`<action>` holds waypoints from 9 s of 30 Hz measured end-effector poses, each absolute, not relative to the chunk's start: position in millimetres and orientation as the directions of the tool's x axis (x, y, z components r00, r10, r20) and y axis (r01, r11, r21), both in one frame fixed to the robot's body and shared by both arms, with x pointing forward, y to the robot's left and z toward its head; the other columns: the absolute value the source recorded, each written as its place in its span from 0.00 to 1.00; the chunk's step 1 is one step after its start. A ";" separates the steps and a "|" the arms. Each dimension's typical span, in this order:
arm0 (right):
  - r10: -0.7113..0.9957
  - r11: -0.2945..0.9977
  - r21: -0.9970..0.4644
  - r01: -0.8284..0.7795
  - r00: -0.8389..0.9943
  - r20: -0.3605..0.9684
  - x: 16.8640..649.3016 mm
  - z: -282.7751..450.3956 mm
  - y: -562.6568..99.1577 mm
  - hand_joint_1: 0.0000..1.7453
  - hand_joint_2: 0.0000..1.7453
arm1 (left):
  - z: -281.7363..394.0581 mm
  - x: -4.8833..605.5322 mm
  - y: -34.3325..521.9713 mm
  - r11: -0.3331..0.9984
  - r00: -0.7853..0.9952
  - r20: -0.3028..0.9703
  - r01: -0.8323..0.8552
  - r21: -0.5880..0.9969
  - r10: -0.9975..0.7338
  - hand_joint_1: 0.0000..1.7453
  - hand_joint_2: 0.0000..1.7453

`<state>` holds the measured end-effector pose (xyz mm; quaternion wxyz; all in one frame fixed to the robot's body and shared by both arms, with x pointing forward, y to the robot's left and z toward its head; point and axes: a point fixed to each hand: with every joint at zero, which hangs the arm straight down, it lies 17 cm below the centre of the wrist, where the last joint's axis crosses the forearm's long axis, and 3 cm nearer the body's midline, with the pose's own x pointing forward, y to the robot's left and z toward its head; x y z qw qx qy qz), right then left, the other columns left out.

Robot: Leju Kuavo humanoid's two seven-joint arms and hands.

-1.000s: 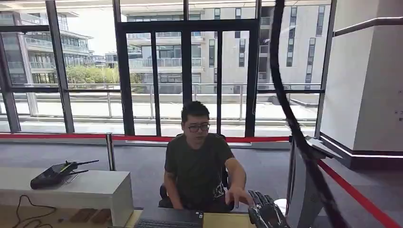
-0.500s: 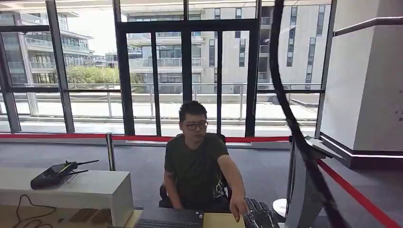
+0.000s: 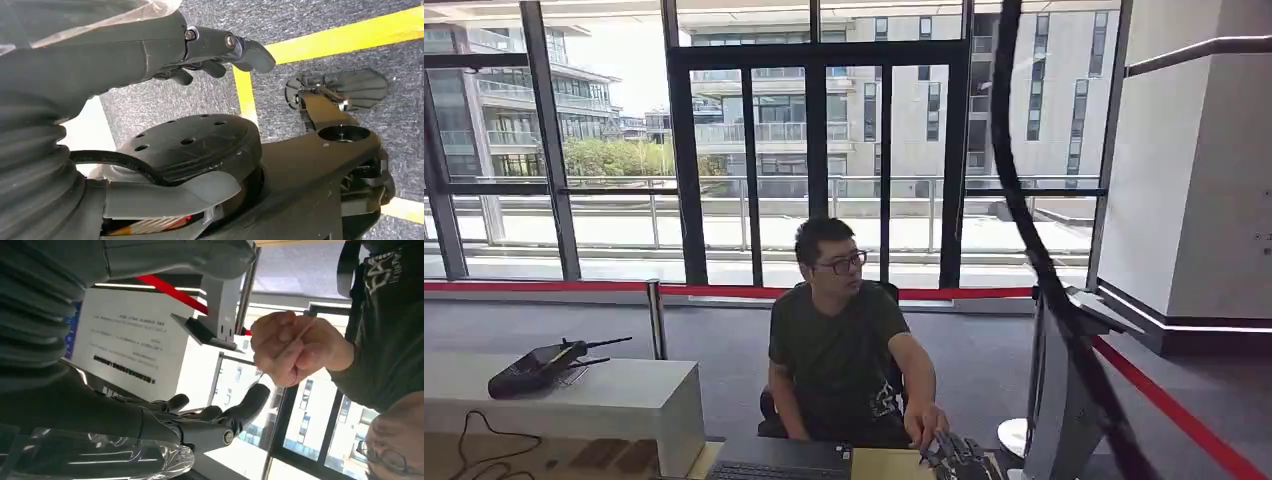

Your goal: Pass the card to the sensor for recognition and then transmit it.

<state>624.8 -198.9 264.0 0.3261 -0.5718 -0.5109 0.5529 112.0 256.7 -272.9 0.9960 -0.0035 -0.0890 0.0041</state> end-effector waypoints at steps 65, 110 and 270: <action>0.967 -0.158 -0.975 0.155 -0.174 -0.184 545.0 140.9 -205.9 0.00 1.00 | -274.5 110.2 260.6 0.996 0.985 0.158 -0.080 0.032 0.074 0.00 1.00; 0.952 -0.288 -0.957 0.010 -0.109 -0.288 560.9 78.1 -238.1 0.00 1.00 | -275.4 107.8 266.2 0.993 0.985 0.146 -0.101 0.060 0.091 0.00 1.00; 0.932 -0.350 -0.935 -0.066 -0.125 -0.340 569.3 65.1 -219.4 1.00 1.00 | -275.6 104.1 264.8 0.973 0.981 0.118 -0.170 0.153 0.152 0.00 1.00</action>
